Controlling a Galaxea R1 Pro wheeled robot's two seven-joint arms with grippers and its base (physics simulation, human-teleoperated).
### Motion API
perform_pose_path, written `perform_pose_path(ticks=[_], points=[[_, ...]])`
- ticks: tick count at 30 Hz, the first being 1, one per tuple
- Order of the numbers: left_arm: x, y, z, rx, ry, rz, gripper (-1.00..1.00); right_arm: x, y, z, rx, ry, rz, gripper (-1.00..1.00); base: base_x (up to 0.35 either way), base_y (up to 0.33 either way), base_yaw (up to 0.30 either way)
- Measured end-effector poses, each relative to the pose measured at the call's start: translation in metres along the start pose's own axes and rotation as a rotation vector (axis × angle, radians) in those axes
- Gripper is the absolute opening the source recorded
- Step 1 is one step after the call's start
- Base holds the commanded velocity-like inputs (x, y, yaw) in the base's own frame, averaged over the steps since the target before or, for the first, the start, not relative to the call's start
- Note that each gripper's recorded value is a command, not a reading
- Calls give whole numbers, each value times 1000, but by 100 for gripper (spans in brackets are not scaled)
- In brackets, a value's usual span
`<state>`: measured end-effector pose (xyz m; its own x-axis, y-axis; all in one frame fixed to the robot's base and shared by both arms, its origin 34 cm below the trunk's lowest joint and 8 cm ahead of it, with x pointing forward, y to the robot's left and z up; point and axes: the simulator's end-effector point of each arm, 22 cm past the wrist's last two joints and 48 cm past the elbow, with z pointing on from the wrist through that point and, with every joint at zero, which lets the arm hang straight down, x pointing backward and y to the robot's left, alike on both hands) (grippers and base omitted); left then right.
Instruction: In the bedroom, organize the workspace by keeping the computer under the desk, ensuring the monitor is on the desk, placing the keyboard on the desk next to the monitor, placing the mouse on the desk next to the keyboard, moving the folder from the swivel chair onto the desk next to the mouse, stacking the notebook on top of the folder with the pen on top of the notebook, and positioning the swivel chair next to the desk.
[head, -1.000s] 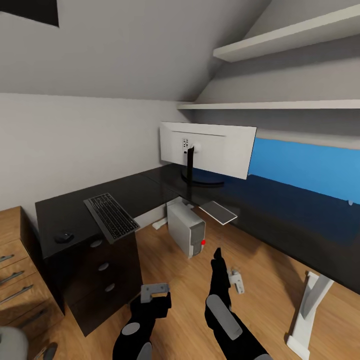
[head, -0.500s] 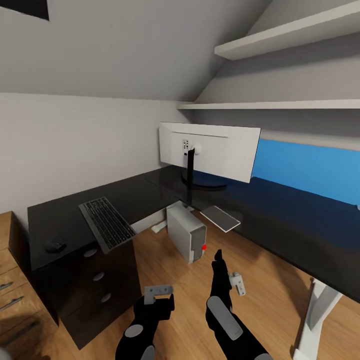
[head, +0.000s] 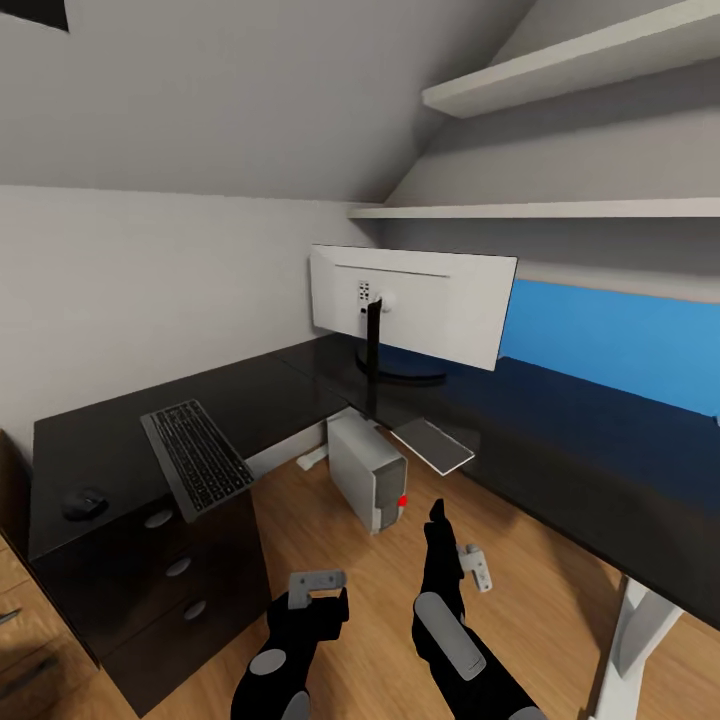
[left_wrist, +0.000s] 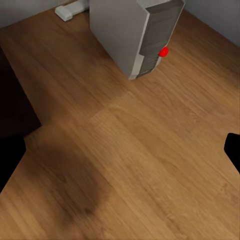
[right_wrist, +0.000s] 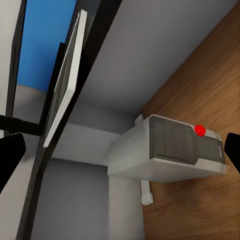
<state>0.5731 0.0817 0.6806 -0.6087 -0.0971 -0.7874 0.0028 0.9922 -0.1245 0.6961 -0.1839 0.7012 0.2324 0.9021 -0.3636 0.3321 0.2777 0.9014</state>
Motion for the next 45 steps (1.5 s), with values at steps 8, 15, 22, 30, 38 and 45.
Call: perform_pose_path(ticks=[8, 15, 22, 30, 38, 45], points=[[0, 0, 0, 1, 1, 0, 100, -2, -2, 1, 0, 1, -5, 100, 2, -2, 0], [1, 0, 0, -1, 1, 1, 100, -2, -2, 1, 1, 0, -4, 100, 0, 0, 0], [0, 1, 0, -3, -1, 2, 100, -1, -1, 1, -3, 3, -8, 100, 111, 39, 0], [0, 1, 0, -3, -2, 1, 100, -1, -1, 1, -1, 3, -8, 100, 127, 36, 0], [0, 1, 0, -3, -2, 2, 100, -1, -1, 1, -4, 2, -9, 100, 34, 6, 0], [0, 1, 0, -2, -1, 1, 100, -2, -1, 1, -4, 0, -9, 100, 111, 1, 0]])
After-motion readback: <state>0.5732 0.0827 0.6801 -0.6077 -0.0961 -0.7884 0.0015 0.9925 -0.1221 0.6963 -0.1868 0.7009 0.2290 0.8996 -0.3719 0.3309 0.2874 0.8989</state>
